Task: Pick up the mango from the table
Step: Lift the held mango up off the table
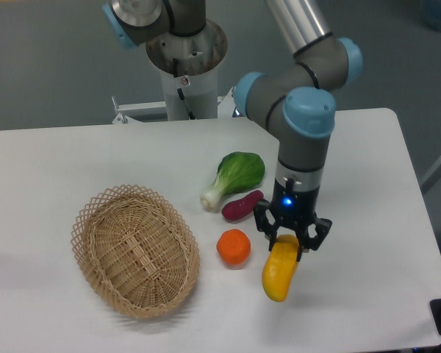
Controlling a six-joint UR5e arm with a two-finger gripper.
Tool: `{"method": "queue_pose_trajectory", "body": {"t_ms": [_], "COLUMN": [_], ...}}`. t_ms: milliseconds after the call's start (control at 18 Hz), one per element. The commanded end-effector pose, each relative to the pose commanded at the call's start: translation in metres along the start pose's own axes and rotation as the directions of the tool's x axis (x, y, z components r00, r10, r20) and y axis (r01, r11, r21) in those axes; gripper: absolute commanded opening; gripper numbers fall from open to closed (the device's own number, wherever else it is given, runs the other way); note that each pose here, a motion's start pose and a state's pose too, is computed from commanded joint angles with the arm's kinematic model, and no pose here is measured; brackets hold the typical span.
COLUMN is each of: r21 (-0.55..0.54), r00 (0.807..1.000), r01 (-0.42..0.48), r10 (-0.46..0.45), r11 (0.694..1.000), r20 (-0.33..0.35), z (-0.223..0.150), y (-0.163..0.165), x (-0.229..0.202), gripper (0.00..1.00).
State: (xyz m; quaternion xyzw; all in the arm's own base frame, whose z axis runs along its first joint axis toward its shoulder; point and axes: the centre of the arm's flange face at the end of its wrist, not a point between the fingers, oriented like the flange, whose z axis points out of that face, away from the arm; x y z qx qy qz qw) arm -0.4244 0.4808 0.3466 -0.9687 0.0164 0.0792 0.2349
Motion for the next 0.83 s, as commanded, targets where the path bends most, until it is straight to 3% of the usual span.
{"method": "queue_pose_trajectory", "body": {"t_ms": [167,833], "r21": [0.053,0.062], "r00": [1.000,1.000], "r01": [0.022,0.019], "r10": [-0.021,-0.019], "r11": [0.998,0.998], "r20": [-0.001,0.002], "z": [-0.019,-0.028], "y": [-0.006,-0.008], "x": [-0.002,0.003], "gripper": [0.42,0.42]}}
